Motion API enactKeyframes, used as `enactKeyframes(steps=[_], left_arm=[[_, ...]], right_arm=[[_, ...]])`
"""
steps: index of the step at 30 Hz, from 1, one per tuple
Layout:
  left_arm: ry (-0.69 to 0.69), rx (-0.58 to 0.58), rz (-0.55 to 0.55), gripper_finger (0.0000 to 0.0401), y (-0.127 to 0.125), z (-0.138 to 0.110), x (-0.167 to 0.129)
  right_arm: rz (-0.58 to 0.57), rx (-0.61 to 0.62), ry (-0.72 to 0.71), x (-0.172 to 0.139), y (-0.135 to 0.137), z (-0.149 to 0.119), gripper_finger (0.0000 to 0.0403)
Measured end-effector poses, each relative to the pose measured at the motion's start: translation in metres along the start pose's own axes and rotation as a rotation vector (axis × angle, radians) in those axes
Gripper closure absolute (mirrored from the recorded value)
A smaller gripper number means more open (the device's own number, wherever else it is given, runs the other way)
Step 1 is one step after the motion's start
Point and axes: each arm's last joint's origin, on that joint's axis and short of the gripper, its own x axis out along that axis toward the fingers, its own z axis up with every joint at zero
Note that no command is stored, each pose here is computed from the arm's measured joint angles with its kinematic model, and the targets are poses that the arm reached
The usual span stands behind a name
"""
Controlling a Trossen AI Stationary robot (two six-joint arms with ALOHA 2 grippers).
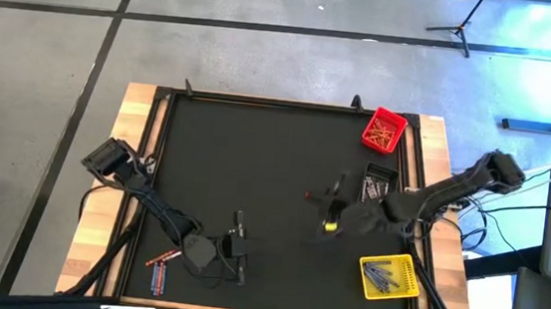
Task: Sort crayons
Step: Put the orange crayon into the red bin
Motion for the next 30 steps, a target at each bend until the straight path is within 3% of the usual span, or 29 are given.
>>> enactKeyframes(steps=[10,18,30], left_arm=[[0.010,0.012,0.004,0.0272,0.000,-0.001,0.000],[0.011,-0.012,0.002,0.0272,0.000,-0.001,0.000],[0.016,-0.007,0.002,0.0272,0.000,-0.002,0.000]], right_arm=[[-0.246,0.091,0.255,0.006,-0.095,-0.024,0.0384],[-0.379,0.162,0.447,0.024,-0.151,-0.054,0.0377],[-0.619,0.376,0.640,0.026,-0.228,-0.107,0.0374]])
